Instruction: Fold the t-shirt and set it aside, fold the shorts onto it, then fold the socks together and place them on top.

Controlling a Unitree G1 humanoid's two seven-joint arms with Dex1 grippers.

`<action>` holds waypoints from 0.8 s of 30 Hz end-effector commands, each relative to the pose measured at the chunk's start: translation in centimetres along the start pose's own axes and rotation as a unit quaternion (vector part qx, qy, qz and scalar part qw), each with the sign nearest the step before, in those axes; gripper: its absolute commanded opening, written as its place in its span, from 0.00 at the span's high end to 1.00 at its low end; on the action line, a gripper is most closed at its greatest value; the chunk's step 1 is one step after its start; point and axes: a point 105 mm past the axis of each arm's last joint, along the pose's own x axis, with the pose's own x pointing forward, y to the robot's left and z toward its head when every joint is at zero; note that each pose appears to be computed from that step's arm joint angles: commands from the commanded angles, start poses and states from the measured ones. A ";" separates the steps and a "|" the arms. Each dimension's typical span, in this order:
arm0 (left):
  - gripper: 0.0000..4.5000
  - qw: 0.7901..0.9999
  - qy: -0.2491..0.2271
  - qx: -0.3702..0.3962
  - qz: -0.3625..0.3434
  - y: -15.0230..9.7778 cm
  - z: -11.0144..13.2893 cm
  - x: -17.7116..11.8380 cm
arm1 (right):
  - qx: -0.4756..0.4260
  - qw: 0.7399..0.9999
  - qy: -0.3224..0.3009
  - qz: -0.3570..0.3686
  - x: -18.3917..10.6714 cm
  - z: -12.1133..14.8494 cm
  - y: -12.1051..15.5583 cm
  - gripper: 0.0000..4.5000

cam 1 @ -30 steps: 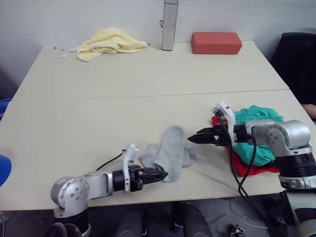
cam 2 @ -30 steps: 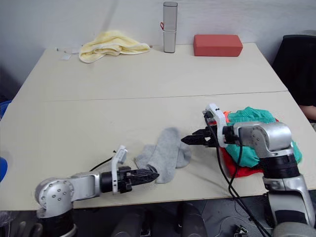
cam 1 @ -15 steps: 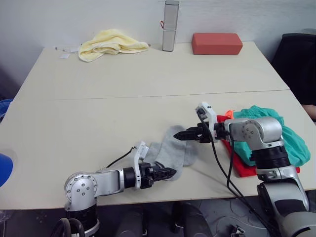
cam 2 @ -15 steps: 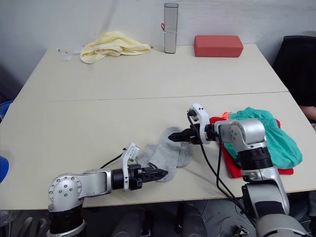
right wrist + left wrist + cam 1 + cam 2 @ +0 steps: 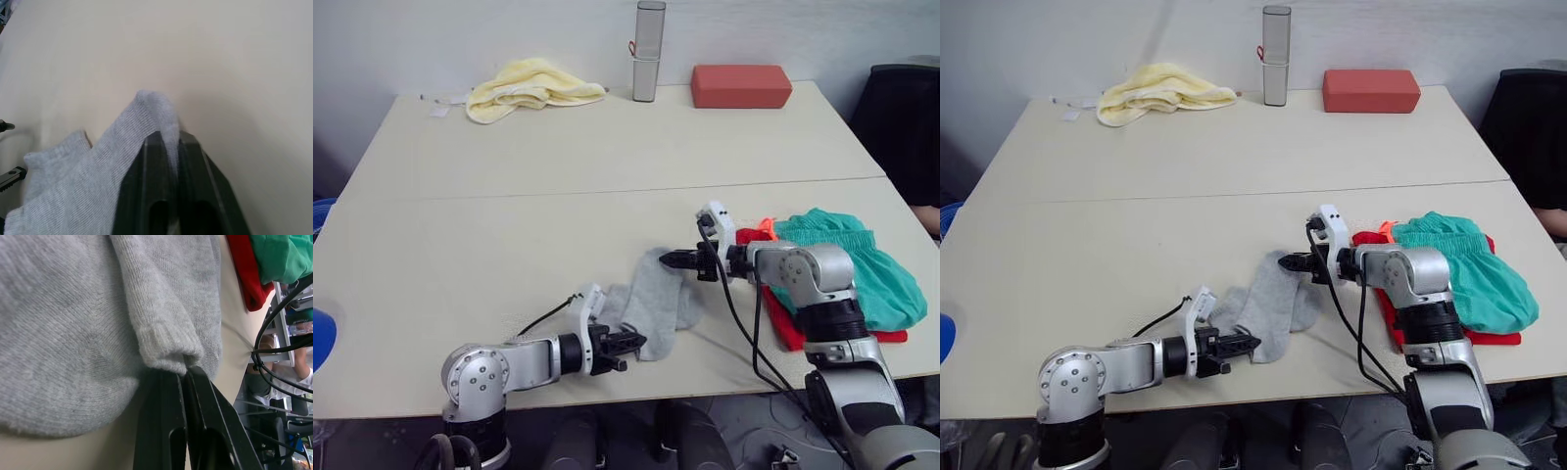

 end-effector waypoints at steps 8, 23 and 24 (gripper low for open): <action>1.00 0.995 -0.059 -0.006 -0.075 -1.4 1.1 -3.0 | -0.033 0.993 -0.092 0.071 -3.1 2.9 3.6 0.99; 1.00 0.992 0.019 0.080 -0.098 0.1 5.9 -8.2 | -0.022 0.988 -0.150 0.026 -6.2 0.9 5.0 0.99; 1.00 0.992 0.027 0.077 -0.101 0.2 6.1 -8.2 | -0.024 0.988 -0.150 0.023 -6.3 0.5 5.2 0.99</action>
